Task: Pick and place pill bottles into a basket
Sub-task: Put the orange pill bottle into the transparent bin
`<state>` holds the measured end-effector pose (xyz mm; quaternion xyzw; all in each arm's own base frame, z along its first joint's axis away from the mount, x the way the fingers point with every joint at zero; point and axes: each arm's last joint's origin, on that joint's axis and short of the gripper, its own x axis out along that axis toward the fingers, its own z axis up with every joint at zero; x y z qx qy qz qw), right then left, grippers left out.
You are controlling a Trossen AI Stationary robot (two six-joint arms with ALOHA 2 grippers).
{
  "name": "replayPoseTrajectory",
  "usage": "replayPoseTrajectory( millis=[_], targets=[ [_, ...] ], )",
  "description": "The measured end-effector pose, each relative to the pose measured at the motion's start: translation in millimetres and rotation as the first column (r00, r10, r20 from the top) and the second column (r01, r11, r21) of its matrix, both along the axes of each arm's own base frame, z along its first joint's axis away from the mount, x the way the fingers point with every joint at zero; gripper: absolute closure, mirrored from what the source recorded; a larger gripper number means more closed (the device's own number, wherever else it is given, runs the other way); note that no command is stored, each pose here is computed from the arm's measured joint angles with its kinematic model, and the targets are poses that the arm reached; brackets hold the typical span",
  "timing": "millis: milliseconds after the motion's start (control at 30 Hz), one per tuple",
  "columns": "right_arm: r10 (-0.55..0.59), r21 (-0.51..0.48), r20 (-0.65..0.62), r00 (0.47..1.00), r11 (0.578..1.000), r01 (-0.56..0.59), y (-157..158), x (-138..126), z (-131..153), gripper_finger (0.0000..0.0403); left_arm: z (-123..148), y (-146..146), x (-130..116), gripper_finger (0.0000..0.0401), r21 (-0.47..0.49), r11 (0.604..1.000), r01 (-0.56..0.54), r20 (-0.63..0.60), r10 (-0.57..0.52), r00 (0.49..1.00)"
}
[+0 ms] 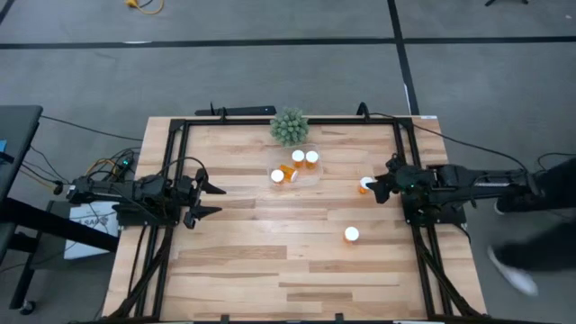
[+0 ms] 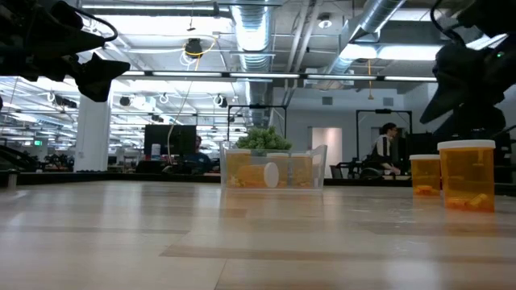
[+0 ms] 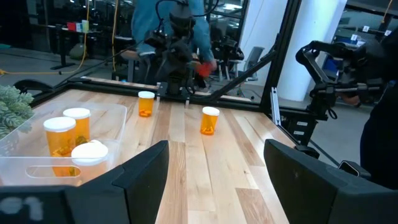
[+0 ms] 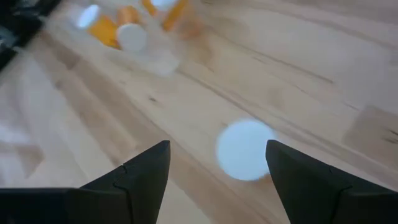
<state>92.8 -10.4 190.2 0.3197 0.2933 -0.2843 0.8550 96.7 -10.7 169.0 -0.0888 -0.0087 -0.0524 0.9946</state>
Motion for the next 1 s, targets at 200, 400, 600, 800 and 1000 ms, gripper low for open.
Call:
replayPoseTrajectory(
  millis=[200, 400, 600, 800, 1000],
  targets=[
    [-0.067, 0.034, -0.077, 0.995, 0.997, 0.070, 0, 4, -7, 0.0143, 0, 0, 0, 0.0147, 0.000, 1.000, 0.000, 0.000, 0.000, 1.000],
    [-0.101, 0.083, -0.115, 0.988, 0.990, 0.111, 0, 7, -11, 0.0143, 0, 0, 0, 0.0147, 0.000, 1.000, 0.000, 0.000, 0.000, 1.000],
    [-0.069, 0.107, -0.154, 0.986, 0.990, 0.086, 1, 11, -15, 0.0143, 0, 0, 0, 0.0147, 0.000, 1.000, 0.000, 0.000, 0.000, 1.000],
    [-0.005, 0.065, -0.166, 0.986, 0.998, 0.016, 1, 18, -16, 0.0143, 0, 0, 0, 0.0147, 0.000, 1.000, 0.000, 0.000, 0.000, 1.000],
    [0.032, 0.039, -0.186, 0.982, 0.999, -0.025, 1, 24, -18, 0.0142, 0, 0, 0, 0.0147, 0.000, 1.000, 0.000, 0.000, 0.000, 1.000]
  ],
)
